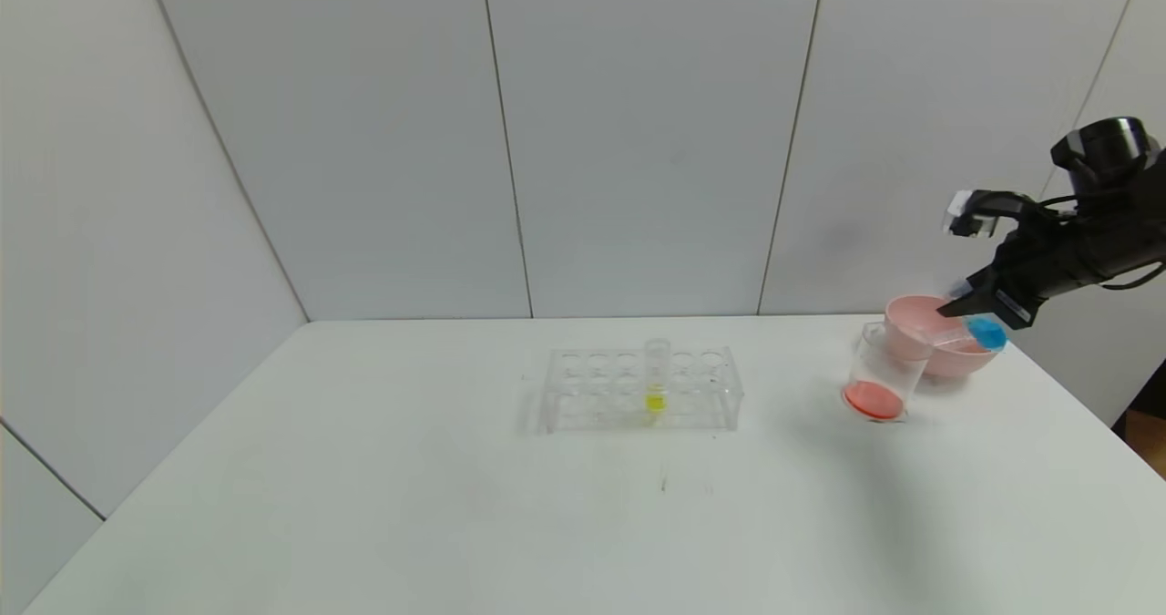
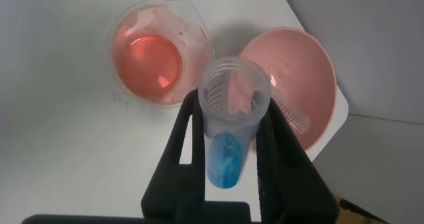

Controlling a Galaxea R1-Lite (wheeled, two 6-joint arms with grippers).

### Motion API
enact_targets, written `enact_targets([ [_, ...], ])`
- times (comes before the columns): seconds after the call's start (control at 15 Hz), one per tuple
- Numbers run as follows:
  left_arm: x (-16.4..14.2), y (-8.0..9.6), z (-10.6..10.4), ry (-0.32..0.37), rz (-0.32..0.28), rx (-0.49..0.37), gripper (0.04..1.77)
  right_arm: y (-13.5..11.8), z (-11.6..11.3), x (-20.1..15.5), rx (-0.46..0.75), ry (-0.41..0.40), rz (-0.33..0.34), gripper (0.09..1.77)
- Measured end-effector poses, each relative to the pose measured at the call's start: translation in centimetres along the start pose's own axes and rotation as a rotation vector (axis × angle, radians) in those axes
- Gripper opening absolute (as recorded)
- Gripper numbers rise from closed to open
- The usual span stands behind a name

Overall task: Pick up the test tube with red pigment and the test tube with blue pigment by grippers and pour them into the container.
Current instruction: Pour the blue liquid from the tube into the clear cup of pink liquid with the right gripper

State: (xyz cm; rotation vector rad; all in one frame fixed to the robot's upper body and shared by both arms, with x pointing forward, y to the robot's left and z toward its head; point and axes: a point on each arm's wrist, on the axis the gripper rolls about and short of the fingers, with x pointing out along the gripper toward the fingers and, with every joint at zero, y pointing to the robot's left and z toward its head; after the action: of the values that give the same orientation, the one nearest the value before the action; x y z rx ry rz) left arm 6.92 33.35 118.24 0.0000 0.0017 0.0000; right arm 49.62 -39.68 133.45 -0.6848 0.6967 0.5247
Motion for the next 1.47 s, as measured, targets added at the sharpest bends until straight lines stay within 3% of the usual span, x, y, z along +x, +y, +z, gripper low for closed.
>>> enact_targets([
  [0.4,0.0,0.0,0.0,0.0,0.0,0.0,1.76,0.8,1.0,1.3,-0.098,0.129,-0.067,0.5],
  [1.47,0.0,0.0,0.0,0.0,0.0,0.0,1.76,4.4,3.7,2.2,-0.29,0.421,-0.12,0.5],
])
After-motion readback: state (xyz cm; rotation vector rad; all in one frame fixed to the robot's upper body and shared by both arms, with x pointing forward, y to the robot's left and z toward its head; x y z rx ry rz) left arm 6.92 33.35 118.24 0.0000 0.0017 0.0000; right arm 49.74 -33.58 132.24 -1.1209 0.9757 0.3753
